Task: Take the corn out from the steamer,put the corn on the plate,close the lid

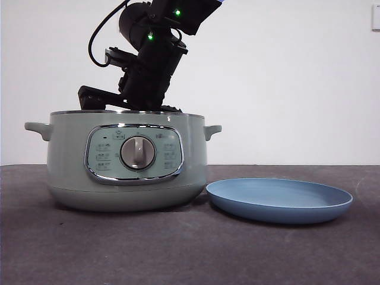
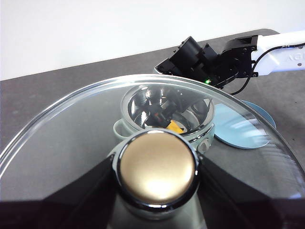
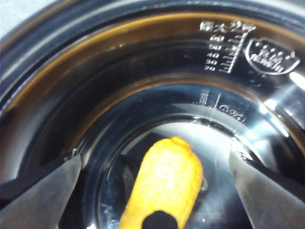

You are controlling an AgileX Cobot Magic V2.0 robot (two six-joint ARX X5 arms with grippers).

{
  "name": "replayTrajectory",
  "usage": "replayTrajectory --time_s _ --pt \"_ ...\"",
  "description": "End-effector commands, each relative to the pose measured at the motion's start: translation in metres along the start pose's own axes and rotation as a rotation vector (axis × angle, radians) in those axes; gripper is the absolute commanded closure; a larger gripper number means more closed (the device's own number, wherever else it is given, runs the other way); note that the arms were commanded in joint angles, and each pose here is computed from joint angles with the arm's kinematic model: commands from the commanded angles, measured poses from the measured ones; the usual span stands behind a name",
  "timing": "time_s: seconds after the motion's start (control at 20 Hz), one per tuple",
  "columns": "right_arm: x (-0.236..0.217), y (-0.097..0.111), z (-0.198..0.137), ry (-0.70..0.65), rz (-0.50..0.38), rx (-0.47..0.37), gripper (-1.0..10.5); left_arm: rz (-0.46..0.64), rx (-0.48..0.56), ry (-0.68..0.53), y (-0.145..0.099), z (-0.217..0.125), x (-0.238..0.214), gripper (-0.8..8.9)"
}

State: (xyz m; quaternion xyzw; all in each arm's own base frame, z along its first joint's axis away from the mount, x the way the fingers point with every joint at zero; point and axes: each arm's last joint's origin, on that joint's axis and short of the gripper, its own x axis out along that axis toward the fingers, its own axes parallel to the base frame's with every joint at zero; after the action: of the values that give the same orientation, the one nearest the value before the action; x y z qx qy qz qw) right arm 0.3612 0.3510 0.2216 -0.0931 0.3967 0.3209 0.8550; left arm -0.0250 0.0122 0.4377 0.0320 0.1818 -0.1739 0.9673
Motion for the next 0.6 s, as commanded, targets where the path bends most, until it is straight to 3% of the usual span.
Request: replayTrajectory --time_s 0.05,0.25,0.4,0.5,0.6 --pt "0.0114 0.0028 -0.0068 0.018 -0.039 0.008 3.9 0.002 0.014 0.025 0.0003 -0.0041 -0.0049 8.21" --pt "0.0188 0.0055 -0.0126 0.045 -0.038 0.013 4.3 0.002 0.021 0.025 0.0003 -0.0041 -0.0049 8.21" --pt "0.0211 0.0050 -0.0150 0.060 -0.047 0.013 6.0 0.002 0.021 0.026 0.0003 -0.0041 -0.0049 8.21" --pt "0.0211 0.0053 -0.0150 0.062 -0.032 0.012 9.2 0.002 0.021 0.026 0.0003 -0.0042 -0.0049 8.21" --pt "0.0209 0.0085 -0.0141 0.049 -0.026 0.008 9.6 0.002 0.021 0.026 0.0003 -0.0042 -0.0049 8.21"
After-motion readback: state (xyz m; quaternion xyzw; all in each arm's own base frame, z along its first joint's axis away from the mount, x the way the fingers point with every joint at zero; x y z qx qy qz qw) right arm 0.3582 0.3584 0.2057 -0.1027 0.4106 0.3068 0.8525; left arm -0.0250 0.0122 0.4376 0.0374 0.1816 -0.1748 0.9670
